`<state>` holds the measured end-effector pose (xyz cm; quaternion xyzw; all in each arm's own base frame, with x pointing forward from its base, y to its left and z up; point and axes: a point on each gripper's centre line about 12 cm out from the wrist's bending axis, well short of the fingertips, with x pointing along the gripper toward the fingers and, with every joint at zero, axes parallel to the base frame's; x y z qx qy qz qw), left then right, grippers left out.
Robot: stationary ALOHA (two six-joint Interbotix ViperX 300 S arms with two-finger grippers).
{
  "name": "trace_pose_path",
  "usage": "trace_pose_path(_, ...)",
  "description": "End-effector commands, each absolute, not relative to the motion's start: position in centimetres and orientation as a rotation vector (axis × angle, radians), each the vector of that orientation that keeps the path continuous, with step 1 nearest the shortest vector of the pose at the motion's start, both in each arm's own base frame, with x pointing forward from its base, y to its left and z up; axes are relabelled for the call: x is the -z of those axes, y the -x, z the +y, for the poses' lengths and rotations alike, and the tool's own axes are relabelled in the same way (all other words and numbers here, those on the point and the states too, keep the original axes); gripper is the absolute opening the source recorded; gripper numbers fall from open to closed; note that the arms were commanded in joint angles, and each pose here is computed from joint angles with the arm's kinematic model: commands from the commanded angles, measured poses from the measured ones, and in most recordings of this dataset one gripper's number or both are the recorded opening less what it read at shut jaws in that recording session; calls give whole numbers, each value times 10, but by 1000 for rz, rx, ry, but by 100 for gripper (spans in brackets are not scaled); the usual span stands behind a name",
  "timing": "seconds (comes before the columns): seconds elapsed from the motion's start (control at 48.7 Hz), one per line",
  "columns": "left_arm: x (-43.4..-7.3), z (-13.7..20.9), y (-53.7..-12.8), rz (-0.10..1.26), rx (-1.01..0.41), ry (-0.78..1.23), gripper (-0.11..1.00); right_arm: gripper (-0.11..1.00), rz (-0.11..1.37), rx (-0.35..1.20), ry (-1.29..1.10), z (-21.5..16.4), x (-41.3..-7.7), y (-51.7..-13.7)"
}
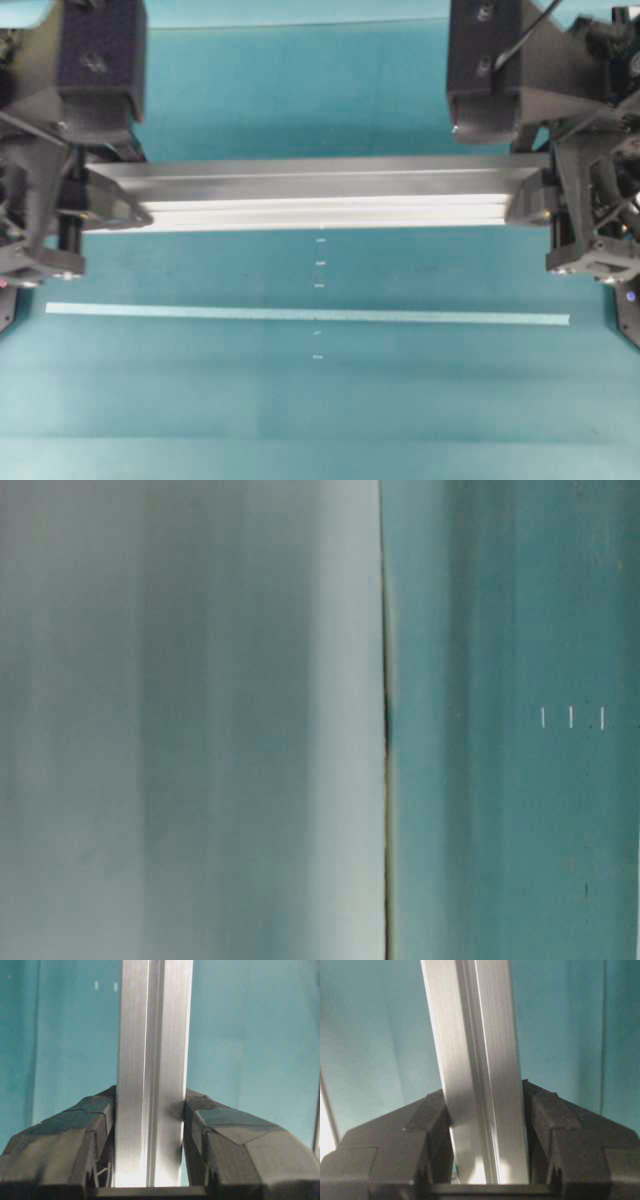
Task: Lift the metal rail with both hands.
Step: 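Hold the rail raised horizontally between both grippers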
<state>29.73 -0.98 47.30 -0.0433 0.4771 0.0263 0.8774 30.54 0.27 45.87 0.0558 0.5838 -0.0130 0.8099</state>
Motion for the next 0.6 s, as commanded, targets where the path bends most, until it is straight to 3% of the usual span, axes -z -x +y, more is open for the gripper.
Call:
trace_pose_path(0.0,-495,-12,-290,928,-44,98,31,39,1213,42,-124,-1,-468,-304)
trace_pose_path(0.575,-496,-13,-294,936,-40,92,31,39,1233,18,-100,4,-460,-306)
